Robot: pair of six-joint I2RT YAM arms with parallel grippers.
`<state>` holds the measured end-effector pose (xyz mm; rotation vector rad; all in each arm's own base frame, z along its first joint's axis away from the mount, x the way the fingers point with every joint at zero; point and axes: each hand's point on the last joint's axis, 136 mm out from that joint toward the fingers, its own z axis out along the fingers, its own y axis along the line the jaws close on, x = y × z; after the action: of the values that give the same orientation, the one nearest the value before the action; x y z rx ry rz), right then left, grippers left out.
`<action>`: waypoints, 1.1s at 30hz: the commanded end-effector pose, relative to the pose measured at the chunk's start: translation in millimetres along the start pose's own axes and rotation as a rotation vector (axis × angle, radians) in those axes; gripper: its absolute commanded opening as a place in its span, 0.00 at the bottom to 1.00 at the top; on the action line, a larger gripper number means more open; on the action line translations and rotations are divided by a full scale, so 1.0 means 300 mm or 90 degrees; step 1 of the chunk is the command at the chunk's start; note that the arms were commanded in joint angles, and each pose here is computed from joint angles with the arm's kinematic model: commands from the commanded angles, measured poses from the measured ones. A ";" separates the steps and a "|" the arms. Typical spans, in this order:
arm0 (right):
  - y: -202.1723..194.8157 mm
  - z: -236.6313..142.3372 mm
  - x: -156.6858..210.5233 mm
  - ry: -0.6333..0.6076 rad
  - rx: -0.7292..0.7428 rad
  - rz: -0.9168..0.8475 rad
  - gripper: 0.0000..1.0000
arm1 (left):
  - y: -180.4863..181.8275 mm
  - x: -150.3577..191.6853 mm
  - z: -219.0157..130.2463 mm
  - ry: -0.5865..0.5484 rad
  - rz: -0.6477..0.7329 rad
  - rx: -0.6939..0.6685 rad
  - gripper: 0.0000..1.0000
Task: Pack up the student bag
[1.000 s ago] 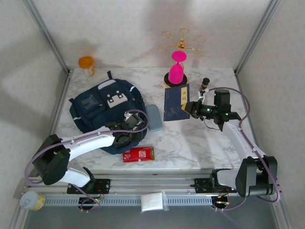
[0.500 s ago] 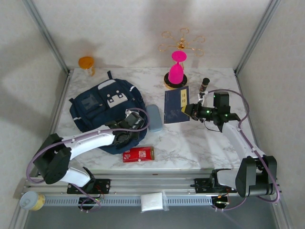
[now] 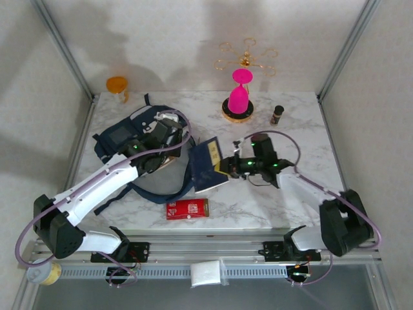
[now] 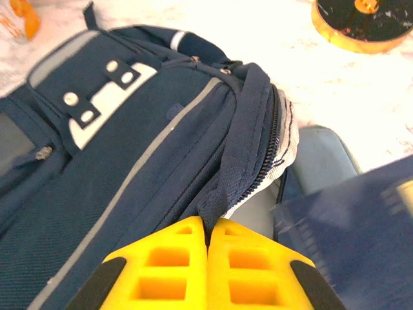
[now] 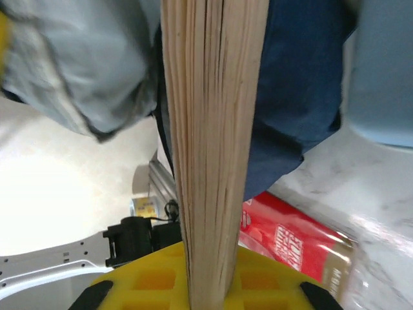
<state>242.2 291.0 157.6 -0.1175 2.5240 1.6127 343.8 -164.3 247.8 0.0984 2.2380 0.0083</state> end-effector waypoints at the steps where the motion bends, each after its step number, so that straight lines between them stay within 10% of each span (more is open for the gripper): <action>1: 0.101 0.121 -0.070 -0.013 -0.053 -0.026 0.00 | 0.051 -0.149 -0.088 -0.077 -0.003 -0.025 0.00; 13: 0.144 0.592 -0.227 0.067 -0.082 -0.062 0.00 | 0.046 -0.252 -0.159 -0.123 -0.029 0.011 0.00; 26: 0.114 0.206 -0.076 0.008 0.049 -0.090 0.00 | 0.068 -0.245 -0.136 -0.119 -0.046 0.004 0.00; 33: 0.208 0.356 -0.104 0.049 -0.034 -0.098 0.00 | 0.086 -0.263 -0.164 -0.133 -0.065 0.003 0.00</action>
<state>264.1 391.0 171.4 -0.3309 2.5005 1.5767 352.2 -147.3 283.7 0.0925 2.1995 0.0461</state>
